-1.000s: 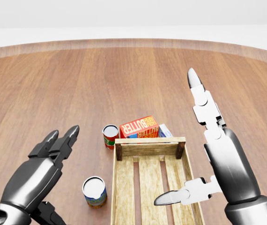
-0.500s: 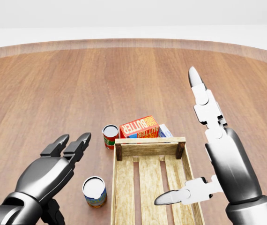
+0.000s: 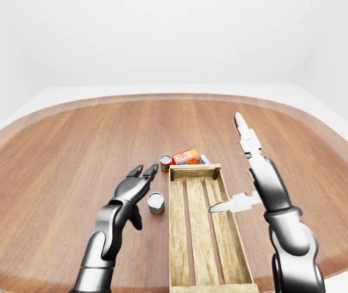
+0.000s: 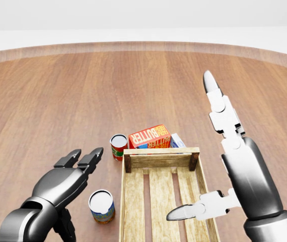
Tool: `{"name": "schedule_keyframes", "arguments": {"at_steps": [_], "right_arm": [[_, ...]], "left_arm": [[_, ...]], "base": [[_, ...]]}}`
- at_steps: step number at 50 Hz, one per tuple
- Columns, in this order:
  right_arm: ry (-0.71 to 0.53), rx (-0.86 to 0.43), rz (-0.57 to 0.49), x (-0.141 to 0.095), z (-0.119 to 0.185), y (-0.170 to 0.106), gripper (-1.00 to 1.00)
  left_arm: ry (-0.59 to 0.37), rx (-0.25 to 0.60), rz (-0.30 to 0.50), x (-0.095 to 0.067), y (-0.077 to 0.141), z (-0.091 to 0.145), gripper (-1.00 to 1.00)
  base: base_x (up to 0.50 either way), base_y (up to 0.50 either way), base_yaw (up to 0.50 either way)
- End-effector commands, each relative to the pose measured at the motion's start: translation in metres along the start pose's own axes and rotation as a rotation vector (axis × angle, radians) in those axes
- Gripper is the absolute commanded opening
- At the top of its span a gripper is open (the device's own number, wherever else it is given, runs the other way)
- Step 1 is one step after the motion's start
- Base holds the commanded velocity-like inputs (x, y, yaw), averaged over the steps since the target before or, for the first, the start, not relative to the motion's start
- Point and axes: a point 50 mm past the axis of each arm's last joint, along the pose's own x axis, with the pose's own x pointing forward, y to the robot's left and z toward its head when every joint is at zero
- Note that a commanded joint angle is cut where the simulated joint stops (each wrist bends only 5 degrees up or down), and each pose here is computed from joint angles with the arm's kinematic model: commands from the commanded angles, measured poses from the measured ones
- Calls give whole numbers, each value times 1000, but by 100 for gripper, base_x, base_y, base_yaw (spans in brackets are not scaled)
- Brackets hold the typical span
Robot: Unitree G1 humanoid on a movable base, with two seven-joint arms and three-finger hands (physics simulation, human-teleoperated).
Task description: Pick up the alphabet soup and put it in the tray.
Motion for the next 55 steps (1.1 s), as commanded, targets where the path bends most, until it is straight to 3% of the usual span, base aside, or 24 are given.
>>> {"name": "schedule_keyframes", "arguments": {"at_steps": [1, 11, 55], "right_arm": [[-1, -1, 0, 0, 0, 0, 100], [-2, -3, -4, 0, 0, -2, 100], [-25, -11, -9, 1, 5, -4, 100]], "left_arm": [[-10, 4, -31, 14, -4, 3, 100], [-22, -30, -49, 23, -12, 5, 100], [25, -37, -140, 48, -46, -1, 100]], "base": [[0, 0, 0], [0, 0, 0], [0, 0, 0]]}}
